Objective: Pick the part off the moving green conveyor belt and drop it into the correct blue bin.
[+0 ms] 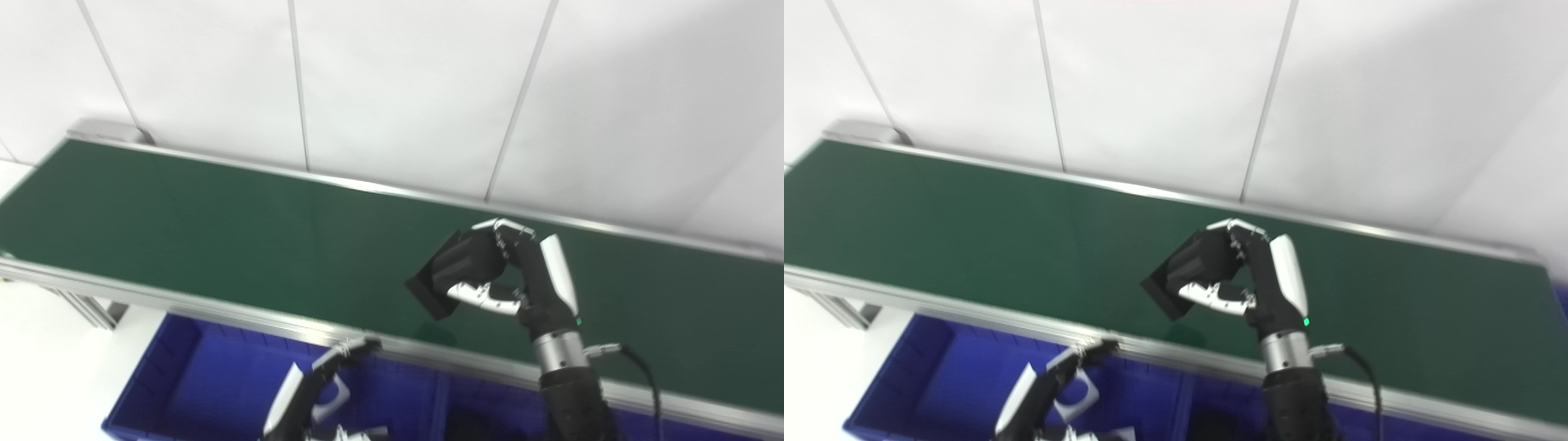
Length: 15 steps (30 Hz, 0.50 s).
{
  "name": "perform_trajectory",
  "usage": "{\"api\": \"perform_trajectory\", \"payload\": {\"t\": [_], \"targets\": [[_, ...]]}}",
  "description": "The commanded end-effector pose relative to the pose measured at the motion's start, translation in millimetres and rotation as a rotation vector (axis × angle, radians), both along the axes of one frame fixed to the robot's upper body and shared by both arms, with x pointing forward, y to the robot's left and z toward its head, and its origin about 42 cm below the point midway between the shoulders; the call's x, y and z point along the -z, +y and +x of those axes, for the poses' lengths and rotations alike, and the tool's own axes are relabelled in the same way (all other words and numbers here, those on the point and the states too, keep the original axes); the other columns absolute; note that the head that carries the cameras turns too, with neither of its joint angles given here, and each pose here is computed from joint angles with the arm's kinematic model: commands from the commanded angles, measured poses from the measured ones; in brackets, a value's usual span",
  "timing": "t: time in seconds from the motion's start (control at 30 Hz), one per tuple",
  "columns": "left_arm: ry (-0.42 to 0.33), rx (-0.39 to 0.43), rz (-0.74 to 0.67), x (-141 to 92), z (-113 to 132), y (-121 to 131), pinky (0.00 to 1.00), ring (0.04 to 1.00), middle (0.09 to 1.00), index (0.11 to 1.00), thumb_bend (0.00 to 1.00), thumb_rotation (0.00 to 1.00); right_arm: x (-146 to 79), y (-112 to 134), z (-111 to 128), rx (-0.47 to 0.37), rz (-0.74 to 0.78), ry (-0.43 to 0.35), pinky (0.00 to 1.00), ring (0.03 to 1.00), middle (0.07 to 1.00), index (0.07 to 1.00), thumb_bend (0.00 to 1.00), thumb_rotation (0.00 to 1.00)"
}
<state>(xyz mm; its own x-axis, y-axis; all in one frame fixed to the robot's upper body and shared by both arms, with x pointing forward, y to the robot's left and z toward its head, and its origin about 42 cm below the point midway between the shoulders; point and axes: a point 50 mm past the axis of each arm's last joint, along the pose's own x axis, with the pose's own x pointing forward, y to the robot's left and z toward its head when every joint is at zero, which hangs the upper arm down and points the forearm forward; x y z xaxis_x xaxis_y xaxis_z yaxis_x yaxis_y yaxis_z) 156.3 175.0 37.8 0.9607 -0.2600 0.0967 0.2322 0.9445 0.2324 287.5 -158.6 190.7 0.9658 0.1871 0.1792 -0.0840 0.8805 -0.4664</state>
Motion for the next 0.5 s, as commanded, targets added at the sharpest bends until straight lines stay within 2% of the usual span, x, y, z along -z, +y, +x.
{"api": "perform_trajectory", "payload": {"t": [0.0,0.3,0.47], "targets": [[-0.063,0.029,-0.023,-15,4,-3,0.81,0.857,0.867,0.805,0.88,0.39,-13,-9,-10,0.011,0.012,-0.024,0.32,0.416,0.523,0.504,0.51,0.0],[-0.039,0.061,0.003,-30,6,5,0.81,0.881,0.891,0.813,0.9,0.38,2,-37,-56,0.073,-0.001,0.048,0.3,0.397,0.506,0.523,0.51,0.0],[-0.031,0.078,0.013,-33,9,11,0.81,0.885,0.897,0.819,0.89,0.38,25,-50,-81,0.121,-0.005,0.111,0.31,0.408,0.505,0.517,0.51,0.0]]}}
